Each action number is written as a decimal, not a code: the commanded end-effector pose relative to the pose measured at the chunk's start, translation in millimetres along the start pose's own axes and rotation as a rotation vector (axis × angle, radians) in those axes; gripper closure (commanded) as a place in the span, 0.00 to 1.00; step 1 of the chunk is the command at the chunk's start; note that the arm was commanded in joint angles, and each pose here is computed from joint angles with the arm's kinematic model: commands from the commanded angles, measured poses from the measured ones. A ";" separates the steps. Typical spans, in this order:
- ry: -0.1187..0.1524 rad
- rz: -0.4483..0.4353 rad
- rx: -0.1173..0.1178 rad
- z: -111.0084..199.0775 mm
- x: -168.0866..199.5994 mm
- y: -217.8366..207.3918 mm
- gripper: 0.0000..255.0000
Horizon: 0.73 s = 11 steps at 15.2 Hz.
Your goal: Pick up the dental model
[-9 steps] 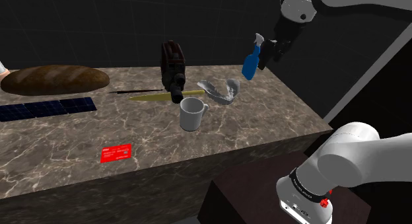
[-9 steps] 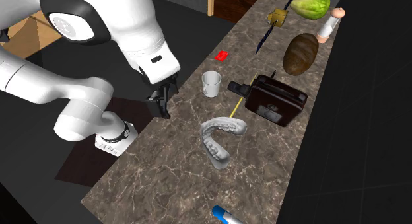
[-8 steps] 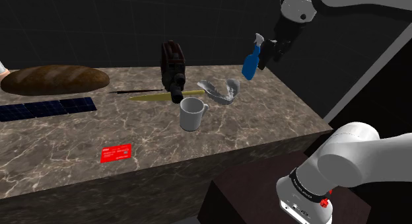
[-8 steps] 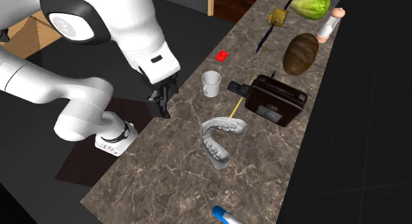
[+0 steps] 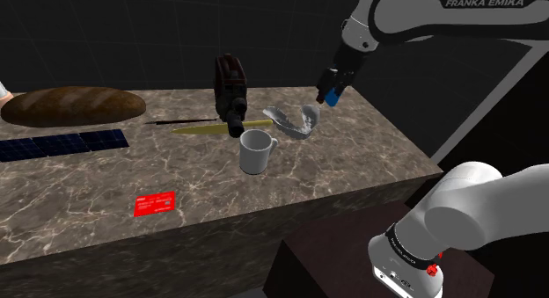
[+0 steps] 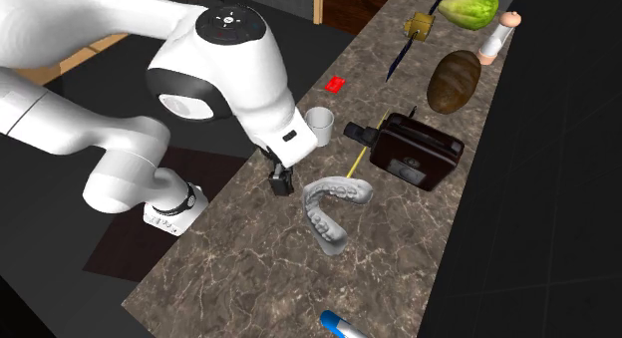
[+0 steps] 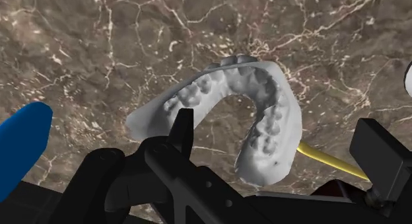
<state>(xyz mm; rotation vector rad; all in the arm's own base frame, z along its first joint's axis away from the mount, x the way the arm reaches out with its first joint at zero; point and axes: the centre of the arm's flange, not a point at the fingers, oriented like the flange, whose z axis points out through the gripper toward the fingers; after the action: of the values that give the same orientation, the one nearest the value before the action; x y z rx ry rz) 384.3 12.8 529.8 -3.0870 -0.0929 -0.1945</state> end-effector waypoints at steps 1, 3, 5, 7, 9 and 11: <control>0.004 -0.007 0.035 20.7 15.1 1.1 0.00; 0.006 -0.014 0.070 41.8 30.2 1.1 0.00; 0.008 -0.022 0.104 62.8 45.3 0.3 0.00; 0.010 -0.029 0.139 83.8 60.5 -1.3 0.00; 0.012 -0.036 0.174 104.6 75.7 -3.8 0.00; 0.014 -0.042 0.201 120.8 87.6 -6.3 0.00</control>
<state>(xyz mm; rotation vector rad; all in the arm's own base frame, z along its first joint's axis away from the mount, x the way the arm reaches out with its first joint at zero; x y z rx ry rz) 478.2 29.3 431.7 -2.8992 -0.1619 -0.1928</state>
